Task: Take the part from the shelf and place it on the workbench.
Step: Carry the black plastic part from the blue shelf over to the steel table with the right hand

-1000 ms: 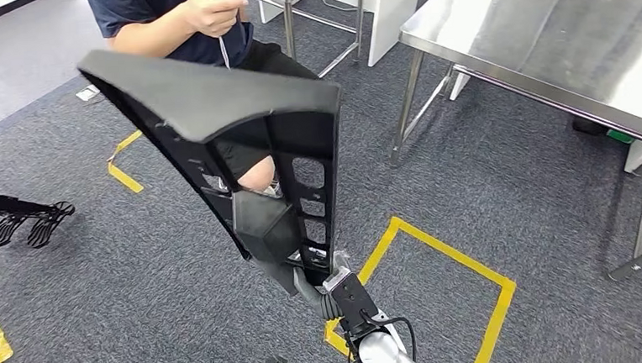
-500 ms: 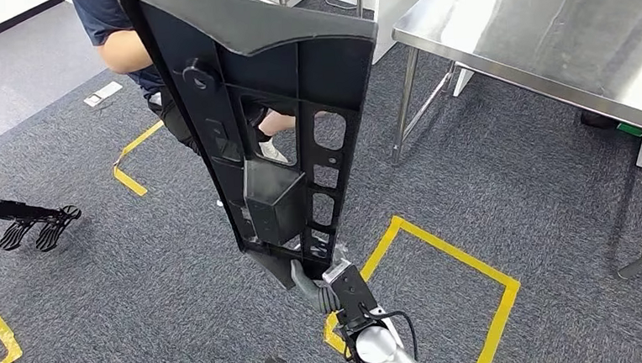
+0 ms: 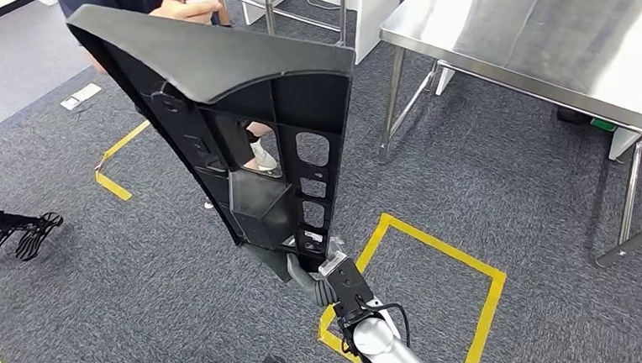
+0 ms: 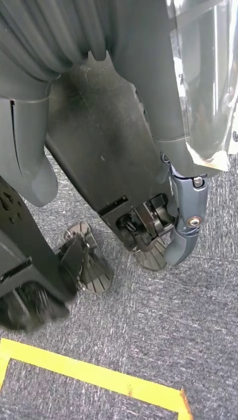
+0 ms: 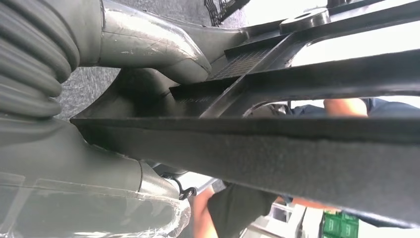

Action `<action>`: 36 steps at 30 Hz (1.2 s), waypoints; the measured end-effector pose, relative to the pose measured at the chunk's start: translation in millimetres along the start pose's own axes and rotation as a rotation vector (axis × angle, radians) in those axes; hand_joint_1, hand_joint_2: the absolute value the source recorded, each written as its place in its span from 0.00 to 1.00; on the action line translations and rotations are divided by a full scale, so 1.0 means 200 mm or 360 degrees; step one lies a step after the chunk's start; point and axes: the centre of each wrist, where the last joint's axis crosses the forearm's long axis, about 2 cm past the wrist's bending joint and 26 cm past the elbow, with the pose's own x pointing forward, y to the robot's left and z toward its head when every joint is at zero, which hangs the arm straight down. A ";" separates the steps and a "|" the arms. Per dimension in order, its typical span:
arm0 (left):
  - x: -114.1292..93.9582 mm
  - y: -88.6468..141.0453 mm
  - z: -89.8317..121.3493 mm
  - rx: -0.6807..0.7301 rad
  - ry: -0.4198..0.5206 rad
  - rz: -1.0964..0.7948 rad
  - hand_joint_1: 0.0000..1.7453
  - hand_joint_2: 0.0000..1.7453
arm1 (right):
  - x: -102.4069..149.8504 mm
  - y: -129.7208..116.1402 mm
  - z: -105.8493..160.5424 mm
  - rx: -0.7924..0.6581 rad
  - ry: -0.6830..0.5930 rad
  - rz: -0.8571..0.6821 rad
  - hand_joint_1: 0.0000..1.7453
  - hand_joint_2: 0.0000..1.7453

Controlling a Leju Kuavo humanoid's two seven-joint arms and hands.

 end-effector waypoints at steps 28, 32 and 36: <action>0.00 0.00 0.00 -0.0089 -0.0040 -0.0042 0.00 1.00 | -0.02 0.00 0.02 -0.0041 0.0007 0.0021 1.00 1.00; 0.00 0.00 0.00 -0.0047 -0.0066 -0.0029 0.00 1.00 | -0.02 -0.01 0.03 -0.0031 0.0010 0.0027 1.00 1.00; 0.00 0.00 0.00 -0.0002 -0.0081 -0.0026 0.00 1.00 | -0.01 -0.01 0.02 -0.0030 0.0005 0.0026 1.00 1.00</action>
